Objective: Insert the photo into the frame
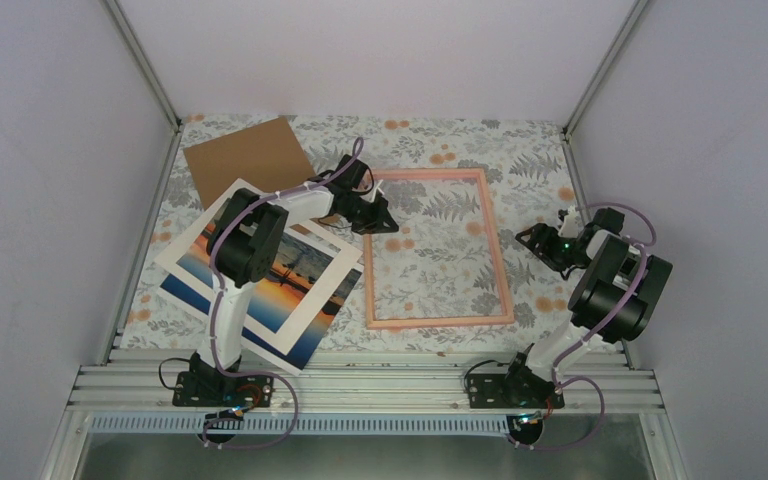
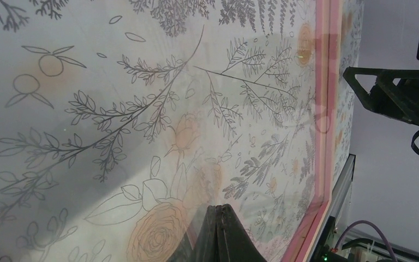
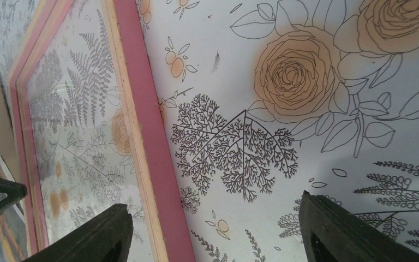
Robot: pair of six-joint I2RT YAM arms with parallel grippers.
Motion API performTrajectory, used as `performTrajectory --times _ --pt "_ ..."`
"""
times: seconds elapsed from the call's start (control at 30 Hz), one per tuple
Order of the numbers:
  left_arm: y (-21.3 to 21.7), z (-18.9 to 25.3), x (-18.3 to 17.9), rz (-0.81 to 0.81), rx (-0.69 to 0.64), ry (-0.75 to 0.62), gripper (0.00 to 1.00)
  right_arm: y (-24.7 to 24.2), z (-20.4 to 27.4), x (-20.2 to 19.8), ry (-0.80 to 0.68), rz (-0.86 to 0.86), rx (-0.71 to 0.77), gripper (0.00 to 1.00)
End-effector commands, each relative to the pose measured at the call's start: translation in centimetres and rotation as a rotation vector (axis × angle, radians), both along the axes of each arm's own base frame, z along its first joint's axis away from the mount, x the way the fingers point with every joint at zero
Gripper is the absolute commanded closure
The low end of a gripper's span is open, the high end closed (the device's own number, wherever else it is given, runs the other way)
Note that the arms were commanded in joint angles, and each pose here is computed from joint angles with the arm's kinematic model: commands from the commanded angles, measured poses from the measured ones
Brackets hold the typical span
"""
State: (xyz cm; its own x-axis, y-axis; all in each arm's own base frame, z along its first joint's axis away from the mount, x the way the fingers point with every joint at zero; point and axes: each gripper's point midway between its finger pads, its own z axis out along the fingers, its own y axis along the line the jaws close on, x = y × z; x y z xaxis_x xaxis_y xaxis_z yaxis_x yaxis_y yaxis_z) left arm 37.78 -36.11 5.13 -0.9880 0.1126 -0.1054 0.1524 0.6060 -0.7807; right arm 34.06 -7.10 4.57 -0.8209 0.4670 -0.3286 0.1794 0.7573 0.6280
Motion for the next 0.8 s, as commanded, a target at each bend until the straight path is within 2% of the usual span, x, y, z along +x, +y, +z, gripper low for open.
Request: performTrajectory --times 0.0,0.3,0.77 --pt "-0.5 3.2 -0.1 -0.020 -0.058 -0.006 0.98 -0.1 0.5 0.1 -0.025 -0.002 -0.030 0.24" --pt "-1.2 5.3 -0.3 -0.018 -0.164 0.056 0.98 -0.1 0.4 0.0 -0.021 -0.003 -0.033 0.24" --pt "0.0 4.0 -1.4 0.018 -0.130 0.120 0.98 -0.1 0.4 0.0 -0.021 -0.008 -0.033 0.24"
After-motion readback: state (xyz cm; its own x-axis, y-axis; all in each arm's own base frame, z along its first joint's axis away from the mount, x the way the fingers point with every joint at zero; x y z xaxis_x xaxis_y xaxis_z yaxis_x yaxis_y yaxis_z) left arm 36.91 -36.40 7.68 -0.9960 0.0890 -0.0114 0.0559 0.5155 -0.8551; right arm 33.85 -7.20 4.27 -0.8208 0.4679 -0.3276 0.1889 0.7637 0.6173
